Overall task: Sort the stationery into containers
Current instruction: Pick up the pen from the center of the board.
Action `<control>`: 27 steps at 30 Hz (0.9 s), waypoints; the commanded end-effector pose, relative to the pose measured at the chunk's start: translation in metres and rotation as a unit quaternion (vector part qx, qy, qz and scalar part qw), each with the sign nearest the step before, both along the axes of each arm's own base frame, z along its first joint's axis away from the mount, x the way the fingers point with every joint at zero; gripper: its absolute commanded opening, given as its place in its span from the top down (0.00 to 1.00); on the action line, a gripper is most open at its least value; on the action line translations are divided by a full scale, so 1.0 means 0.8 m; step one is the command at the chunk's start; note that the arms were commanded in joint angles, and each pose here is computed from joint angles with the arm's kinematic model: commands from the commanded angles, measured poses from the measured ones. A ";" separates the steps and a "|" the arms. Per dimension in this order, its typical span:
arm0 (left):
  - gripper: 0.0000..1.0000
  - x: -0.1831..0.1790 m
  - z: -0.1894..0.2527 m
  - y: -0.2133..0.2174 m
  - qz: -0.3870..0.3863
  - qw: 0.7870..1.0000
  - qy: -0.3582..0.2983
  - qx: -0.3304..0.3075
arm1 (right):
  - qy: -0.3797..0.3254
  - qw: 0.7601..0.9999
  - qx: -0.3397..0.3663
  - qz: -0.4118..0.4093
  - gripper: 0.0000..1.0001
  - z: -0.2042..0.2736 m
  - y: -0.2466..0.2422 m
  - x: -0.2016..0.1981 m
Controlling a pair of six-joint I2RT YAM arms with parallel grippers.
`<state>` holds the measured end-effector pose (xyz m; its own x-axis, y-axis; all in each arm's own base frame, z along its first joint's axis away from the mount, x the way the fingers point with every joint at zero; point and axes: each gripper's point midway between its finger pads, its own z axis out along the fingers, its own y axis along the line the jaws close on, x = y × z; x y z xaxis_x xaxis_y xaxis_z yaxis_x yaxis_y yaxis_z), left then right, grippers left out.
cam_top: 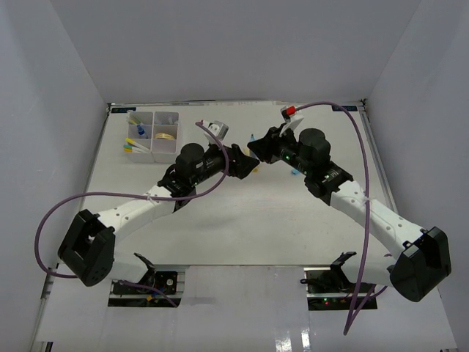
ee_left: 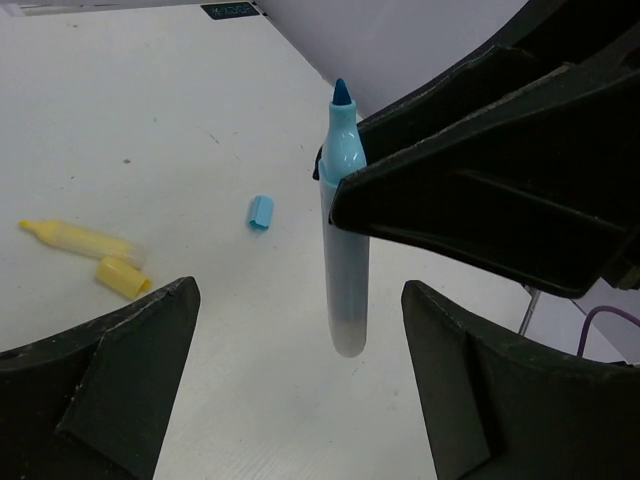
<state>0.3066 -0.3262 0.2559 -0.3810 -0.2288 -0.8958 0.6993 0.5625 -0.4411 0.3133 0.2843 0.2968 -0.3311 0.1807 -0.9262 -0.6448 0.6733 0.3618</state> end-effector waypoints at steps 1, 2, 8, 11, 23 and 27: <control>0.10 0.002 0.031 -0.016 -0.011 0.999 -0.033 -0.008 | -0.035 0.999 0.030 0.009 0.82 0.030 0.004 -0.008; 0.12 0.002 0.032 -0.019 -0.011 0.999 -0.036 -0.008 | -0.035 0.999 0.029 0.008 0.82 0.029 0.004 -0.009; 0.27 0.008 0.032 -0.034 0.009 0.998 -0.052 0.019 | -0.037 0.999 0.029 0.005 0.82 0.027 0.006 -0.009; 0.37 0.008 0.030 -0.036 0.013 0.998 -0.057 0.026 | -0.037 0.999 0.028 0.005 0.82 0.026 0.007 -0.010; 0.70 0.007 0.028 -0.037 0.016 0.998 -0.059 0.028 | -0.040 0.999 0.027 -0.001 0.82 0.025 0.005 -0.011; 0.90 0.006 0.025 -0.038 0.015 0.998 -0.057 0.032 | -0.040 0.999 0.028 -0.004 0.81 0.025 0.003 -0.011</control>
